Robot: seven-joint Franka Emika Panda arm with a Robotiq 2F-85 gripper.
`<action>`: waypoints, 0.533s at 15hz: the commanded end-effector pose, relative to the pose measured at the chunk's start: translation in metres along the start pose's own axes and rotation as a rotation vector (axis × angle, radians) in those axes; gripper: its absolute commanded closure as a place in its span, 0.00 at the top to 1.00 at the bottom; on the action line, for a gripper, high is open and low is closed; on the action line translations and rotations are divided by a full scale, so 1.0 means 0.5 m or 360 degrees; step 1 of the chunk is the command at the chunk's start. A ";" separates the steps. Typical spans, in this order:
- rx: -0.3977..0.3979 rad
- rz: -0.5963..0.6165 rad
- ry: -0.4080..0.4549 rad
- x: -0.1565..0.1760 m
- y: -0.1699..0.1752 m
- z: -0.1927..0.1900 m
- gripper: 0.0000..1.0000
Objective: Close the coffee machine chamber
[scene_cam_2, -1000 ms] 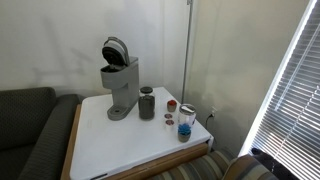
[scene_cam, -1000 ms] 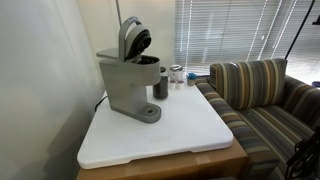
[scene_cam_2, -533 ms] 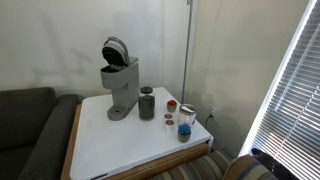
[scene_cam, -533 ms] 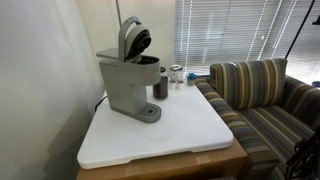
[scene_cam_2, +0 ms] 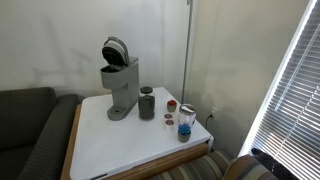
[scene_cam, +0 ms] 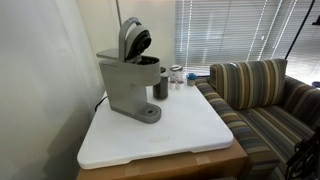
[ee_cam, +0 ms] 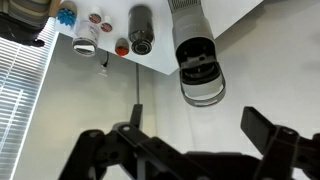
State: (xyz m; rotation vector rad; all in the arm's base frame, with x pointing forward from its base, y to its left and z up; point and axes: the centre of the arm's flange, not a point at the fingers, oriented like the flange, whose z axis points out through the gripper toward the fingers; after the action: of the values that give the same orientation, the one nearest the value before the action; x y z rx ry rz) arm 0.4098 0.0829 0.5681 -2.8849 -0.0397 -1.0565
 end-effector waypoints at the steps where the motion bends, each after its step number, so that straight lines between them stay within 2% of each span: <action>1: 0.0079 -0.0095 -0.0066 0.022 -0.001 0.017 1.00; 8: 0.0184 -0.0530 -0.0223 0.144 -0.028 0.054 1.00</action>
State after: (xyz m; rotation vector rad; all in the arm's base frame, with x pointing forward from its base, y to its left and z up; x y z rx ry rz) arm 0.4394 0.0971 0.5788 -2.9014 -0.4386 -0.9454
